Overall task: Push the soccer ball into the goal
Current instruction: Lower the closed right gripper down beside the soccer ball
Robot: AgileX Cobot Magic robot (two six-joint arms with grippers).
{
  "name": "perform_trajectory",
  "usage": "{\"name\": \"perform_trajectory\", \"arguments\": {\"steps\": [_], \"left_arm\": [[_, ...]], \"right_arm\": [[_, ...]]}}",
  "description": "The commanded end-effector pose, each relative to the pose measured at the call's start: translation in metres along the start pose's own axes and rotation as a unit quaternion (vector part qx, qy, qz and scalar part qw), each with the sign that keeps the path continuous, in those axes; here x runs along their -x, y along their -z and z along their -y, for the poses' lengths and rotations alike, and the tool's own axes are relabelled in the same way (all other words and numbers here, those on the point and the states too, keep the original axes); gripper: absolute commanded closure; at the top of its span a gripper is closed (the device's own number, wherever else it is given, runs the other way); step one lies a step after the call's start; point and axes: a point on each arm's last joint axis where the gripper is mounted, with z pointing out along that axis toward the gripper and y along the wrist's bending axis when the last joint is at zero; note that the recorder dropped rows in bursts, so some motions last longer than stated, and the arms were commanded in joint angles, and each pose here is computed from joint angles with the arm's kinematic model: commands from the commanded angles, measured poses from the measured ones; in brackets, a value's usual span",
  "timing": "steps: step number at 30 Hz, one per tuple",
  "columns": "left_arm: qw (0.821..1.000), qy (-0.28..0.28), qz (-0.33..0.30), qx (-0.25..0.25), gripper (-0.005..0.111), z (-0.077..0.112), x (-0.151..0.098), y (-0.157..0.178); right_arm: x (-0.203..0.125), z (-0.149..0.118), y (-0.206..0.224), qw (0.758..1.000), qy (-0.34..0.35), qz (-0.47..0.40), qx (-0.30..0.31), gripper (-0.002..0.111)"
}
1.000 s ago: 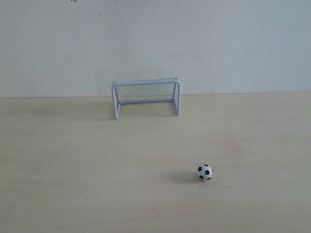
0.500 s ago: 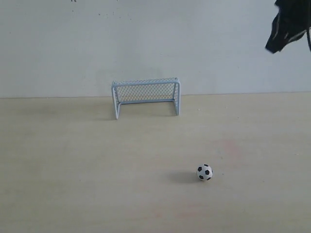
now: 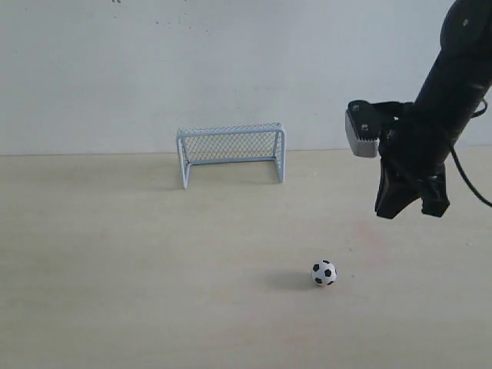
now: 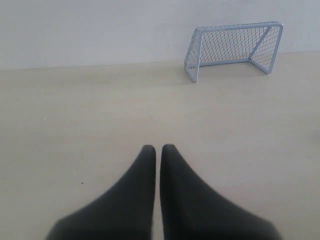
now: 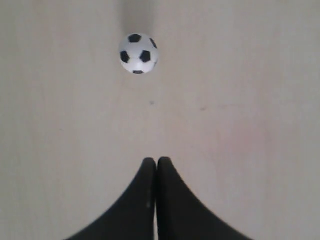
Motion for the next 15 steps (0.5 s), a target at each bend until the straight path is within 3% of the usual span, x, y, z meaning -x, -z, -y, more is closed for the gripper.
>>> {"name": "perform_trajectory", "arguments": {"steps": [1,5,8,10,15], "left_arm": [[1.000,0.003,0.002,-0.001,0.102,0.000,-0.001,0.000],[1.000,0.003,0.002,-0.001,0.102,0.000,-0.001,0.000],[1.000,0.003,0.002,-0.001,0.102,0.000,-0.001,0.000],[1.000,0.003,0.002,-0.001,0.102,0.000,-0.001,0.000],[1.000,0.003,0.002,-0.001,0.102,0.000,-0.001,0.000]], "right_arm": [[0.002,0.000,-0.022,0.998,-0.035,0.041,0.038,0.108],[0.006,0.002,-0.035,0.995,-0.027,0.076,0.055,0.108],[0.005,0.003,-0.041,0.989,0.112,0.083,0.051,0.108],[0.004,0.002,-0.043,0.981,0.166,0.085,0.050,0.108],[0.001,0.002,-0.045,0.980,0.174,0.074,0.055,0.108]]}}
